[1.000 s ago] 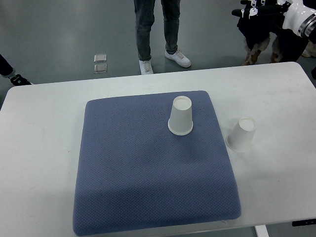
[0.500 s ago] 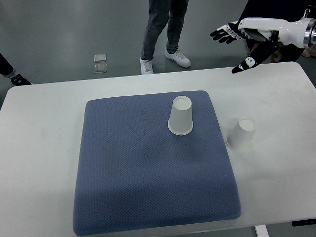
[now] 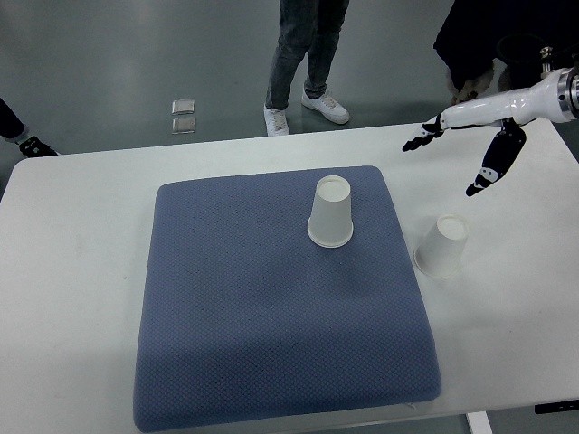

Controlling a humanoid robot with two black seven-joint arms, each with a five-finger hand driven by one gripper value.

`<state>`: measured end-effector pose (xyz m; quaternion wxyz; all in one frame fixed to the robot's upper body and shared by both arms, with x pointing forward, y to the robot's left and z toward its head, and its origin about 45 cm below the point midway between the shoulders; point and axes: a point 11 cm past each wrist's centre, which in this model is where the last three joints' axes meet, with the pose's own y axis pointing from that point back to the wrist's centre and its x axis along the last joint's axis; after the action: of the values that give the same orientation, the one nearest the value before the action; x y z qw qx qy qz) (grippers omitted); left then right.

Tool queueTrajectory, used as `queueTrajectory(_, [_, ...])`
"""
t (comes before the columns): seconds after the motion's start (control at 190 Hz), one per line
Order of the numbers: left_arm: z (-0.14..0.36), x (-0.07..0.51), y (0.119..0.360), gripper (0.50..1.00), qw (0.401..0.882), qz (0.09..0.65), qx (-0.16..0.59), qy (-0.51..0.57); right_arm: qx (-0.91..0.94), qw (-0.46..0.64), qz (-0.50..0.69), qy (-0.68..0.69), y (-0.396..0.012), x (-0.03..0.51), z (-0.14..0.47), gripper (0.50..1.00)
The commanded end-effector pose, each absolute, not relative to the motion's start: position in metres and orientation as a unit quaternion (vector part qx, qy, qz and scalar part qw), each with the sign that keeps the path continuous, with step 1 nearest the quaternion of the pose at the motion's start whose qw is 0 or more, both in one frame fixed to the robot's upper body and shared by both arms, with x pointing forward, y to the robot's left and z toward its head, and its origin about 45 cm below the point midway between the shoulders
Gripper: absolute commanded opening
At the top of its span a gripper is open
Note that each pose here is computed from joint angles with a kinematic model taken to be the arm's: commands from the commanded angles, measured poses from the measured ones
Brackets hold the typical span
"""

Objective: Stack paper cups
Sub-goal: 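Swing the right hand up and over toward the loose white cup, then lower the right hand around the loose cup and close fingers on it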

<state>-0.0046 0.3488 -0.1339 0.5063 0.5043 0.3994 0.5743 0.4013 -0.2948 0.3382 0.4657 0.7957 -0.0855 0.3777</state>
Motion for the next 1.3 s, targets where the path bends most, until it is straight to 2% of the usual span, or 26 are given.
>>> queueTrajectory(0.0, [-0.134,-0.005,0.349,1.0,0.506,0.574,0.505,0.399,0.785,0.48,0.385,-0.07,-0.295,0.4,0.327,0.911])
queueTrajectory(0.389, [-0.134,-0.005,0.349,1.0,0.506,0.575,0.504,0.399,0.779,0.505,0.37,-0.042,-0.307,0.384,0.261,0.909])
queueTrajectory(0.711, [-0.134,-0.005,0.349,1.0,0.506,0.574,0.504,0.4,0.76,0.516,0.39,-0.063,-0.321,0.391,0.252,0.903])
queueTrajectory(1.053, [-0.134,-0.005,0.349,1.0,0.506,0.574,0.504,0.4,0.771,0.501,0.39,-0.046,-0.303,0.383,0.227,0.901])
queueTrajectory(1.295, [-0.134,-0.005,0.349,1.0,0.506,0.574,0.504,0.4,0.764,0.511,0.391,-0.049,-0.312,0.382,0.215,0.901])
